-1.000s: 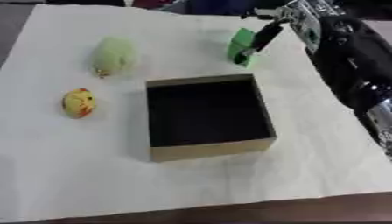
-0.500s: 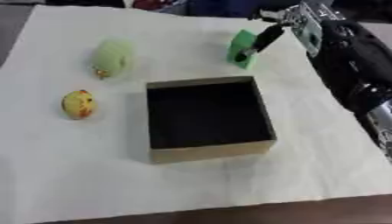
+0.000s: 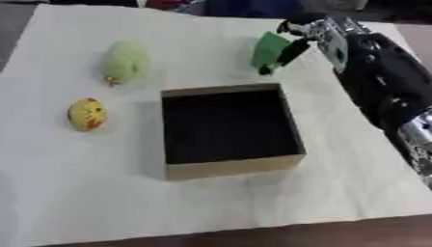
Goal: Pick up objects on the table and place them in the box.
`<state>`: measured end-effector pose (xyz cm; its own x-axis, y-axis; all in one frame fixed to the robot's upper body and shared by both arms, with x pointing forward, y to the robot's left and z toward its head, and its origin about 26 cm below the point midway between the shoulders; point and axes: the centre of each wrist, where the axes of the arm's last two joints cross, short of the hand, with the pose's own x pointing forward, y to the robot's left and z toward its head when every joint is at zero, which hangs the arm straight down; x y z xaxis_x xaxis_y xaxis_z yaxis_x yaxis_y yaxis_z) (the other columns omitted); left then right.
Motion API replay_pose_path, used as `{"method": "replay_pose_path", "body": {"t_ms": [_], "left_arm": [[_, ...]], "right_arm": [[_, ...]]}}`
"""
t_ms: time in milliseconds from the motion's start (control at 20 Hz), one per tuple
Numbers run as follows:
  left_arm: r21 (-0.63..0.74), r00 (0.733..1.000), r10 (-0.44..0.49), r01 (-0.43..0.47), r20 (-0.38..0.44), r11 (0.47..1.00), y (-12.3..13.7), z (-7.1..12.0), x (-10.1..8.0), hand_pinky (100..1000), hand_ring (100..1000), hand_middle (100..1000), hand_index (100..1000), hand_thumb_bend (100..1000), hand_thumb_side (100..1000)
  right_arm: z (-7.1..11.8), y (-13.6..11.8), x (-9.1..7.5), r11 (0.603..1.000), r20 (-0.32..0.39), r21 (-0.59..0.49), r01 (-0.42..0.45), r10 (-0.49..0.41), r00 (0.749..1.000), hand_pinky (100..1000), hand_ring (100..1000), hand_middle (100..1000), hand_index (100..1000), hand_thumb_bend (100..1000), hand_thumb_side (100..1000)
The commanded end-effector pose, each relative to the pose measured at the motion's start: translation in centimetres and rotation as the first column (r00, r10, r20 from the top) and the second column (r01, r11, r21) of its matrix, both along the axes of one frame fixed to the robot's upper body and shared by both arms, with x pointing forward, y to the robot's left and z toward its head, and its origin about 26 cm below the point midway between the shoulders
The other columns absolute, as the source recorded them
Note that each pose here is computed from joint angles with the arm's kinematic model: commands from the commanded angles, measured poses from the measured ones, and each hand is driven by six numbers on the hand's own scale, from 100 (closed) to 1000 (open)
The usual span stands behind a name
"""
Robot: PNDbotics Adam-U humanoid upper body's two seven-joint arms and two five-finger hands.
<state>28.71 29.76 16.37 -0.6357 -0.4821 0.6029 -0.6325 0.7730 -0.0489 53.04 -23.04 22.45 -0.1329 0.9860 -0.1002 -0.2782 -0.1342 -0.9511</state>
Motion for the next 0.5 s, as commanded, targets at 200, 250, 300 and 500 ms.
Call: {"method": "replay_pose_path", "body": {"t_ms": [200,250,300,500], "left_arm": [[0.013,1.0,-0.009,0.009,0.026,1.0,-0.19,0.77,-0.16,510,641,678,771,288,1000],[0.013,1.0,-0.01,0.01,0.026,1.0,-0.21,0.77,-0.15,510,641,678,771,290,1000],[0.014,1.0,-0.011,0.011,0.026,1.0,-0.22,0.78,-0.14,510,641,678,771,290,1000],[0.017,1.0,-0.015,0.014,0.025,1.0,-0.26,0.78,-0.13,511,641,678,771,292,1000]], "right_arm": [[1.02,-0.13,0.07,0.999,0.051,0.038,0.036,-0.038,0.998,903,947,858,903,582,713],[0.99,-0.1,0.07,0.998,0.054,0.046,0.041,-0.043,0.998,898,943,850,891,550,713],[0.97,-0.08,0.07,0.998,0.059,0.052,0.045,-0.048,0.997,895,941,846,887,533,712],[0.93,-0.01,0.06,0.996,0.085,0.064,0.059,-0.064,0.994,874,921,821,837,453,708]]}}
